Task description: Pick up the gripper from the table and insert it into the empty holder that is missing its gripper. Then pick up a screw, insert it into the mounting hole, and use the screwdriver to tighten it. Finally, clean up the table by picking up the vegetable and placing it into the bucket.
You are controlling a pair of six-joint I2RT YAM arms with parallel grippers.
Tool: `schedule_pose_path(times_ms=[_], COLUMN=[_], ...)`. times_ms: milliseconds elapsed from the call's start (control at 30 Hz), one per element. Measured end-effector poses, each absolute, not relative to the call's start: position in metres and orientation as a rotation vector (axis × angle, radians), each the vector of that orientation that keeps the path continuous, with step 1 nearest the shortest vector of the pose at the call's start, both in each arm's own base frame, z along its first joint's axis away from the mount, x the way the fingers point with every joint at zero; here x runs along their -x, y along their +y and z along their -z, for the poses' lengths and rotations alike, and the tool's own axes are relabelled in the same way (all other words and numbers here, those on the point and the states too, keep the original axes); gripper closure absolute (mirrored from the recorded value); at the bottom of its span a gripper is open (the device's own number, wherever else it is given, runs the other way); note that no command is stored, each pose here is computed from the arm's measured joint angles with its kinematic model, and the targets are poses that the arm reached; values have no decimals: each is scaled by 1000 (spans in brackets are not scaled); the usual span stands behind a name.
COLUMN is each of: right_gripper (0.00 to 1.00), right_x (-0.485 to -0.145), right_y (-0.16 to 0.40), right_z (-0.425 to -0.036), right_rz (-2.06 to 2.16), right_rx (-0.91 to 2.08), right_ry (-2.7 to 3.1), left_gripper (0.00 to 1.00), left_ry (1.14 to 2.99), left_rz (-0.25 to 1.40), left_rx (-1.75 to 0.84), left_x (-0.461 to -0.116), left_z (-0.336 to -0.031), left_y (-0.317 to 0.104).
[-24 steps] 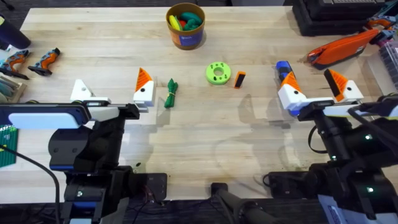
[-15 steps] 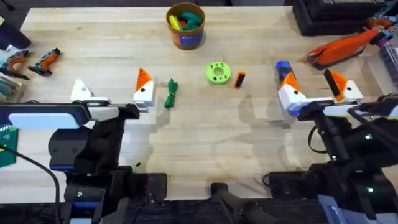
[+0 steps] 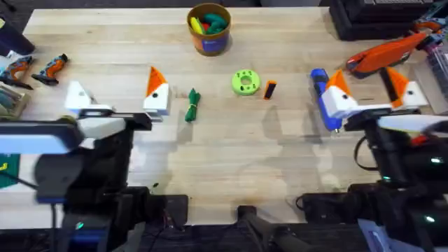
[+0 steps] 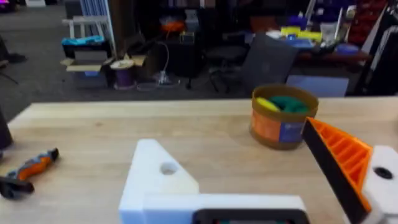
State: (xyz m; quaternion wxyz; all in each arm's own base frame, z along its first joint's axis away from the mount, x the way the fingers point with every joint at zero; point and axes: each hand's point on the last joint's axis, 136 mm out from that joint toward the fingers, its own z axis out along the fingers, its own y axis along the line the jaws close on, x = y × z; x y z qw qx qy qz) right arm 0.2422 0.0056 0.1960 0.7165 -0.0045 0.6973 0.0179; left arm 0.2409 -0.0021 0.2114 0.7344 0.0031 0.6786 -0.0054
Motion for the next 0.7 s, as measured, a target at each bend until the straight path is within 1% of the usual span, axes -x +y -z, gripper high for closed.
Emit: schedule_pose_path(times_ms=[167, 267, 367, 467, 533, 567, 700], right_gripper=[10, 10, 10, 10, 10, 10, 11], right_x=[-224, -211, -204, -204, -206, -211, -220], right_y=[6, 7, 9, 10, 10, 11, 11], right_z=[-247, -271, -276, -270, -266, -261, -254], right_rz=[-44, -53, -62, -69, -72, -77, -79], right_rx=[10, 14, 17, 18, 16, 13, 8], right_ry=[1510, 1535, 1635, 1771, 1865, 2005, 2170], left_gripper=[15, 16, 15, 15, 15, 15, 15], left_ry=[1460, 1544, 1687, 1844, 1938, 2062, 2211], left_rz=[12, 12, 12, 11, 14, 36, 66], left_rx=[-7, -7, -7, -8, -10, -22, -35], left_x=[-225, -221, -223, -230, -236, -246, -259], left_z=[-264, -277, -276, -272, -269, -266, -259], left_y=[-2, -2, -2, -2, -3, -6, -11])
